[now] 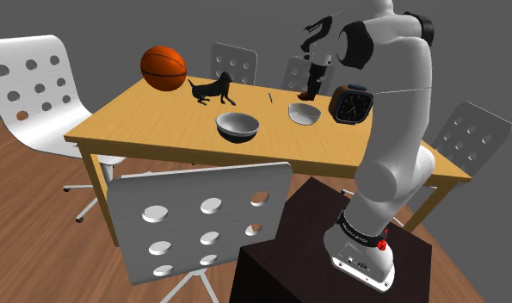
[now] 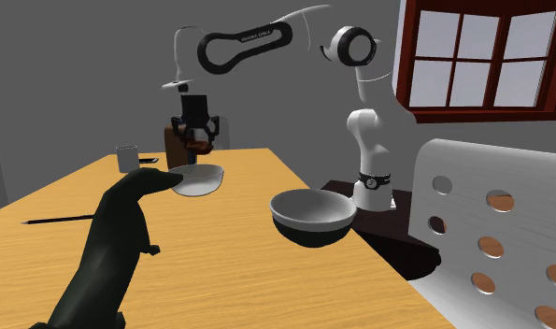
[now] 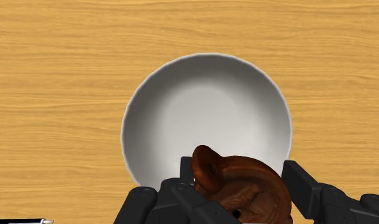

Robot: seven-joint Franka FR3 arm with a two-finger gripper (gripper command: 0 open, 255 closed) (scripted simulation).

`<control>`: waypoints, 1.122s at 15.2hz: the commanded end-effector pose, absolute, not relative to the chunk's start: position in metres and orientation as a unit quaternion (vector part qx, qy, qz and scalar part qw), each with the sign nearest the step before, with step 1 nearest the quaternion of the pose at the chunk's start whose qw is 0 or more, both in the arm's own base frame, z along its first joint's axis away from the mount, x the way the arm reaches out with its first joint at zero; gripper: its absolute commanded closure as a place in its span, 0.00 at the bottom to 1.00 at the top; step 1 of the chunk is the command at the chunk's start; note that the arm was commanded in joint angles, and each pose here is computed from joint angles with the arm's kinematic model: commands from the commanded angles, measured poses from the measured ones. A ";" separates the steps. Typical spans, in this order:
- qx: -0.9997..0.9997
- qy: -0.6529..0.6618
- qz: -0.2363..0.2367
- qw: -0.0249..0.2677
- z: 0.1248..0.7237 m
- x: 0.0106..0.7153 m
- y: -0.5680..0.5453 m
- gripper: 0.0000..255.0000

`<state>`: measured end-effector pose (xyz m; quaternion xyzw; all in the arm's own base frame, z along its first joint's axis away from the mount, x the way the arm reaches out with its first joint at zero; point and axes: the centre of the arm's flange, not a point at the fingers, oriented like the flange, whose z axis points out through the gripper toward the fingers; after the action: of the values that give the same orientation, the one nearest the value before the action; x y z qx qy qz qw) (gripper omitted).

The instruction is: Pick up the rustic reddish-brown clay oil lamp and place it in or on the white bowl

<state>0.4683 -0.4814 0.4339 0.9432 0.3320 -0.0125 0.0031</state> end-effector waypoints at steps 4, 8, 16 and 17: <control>0.943 0.333 -0.012 0.003 0.421 0.466 -0.504 1.00; 0.943 0.333 -0.012 0.003 0.400 0.466 -0.504 1.00; 0.943 0.333 -0.012 0.003 0.373 0.466 -0.504 1.00; 0.943 0.333 -0.012 0.003 0.373 0.466 -0.504 1.00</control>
<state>0.4661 -0.5038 0.3727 0.9429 0.3329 -0.0124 0.0028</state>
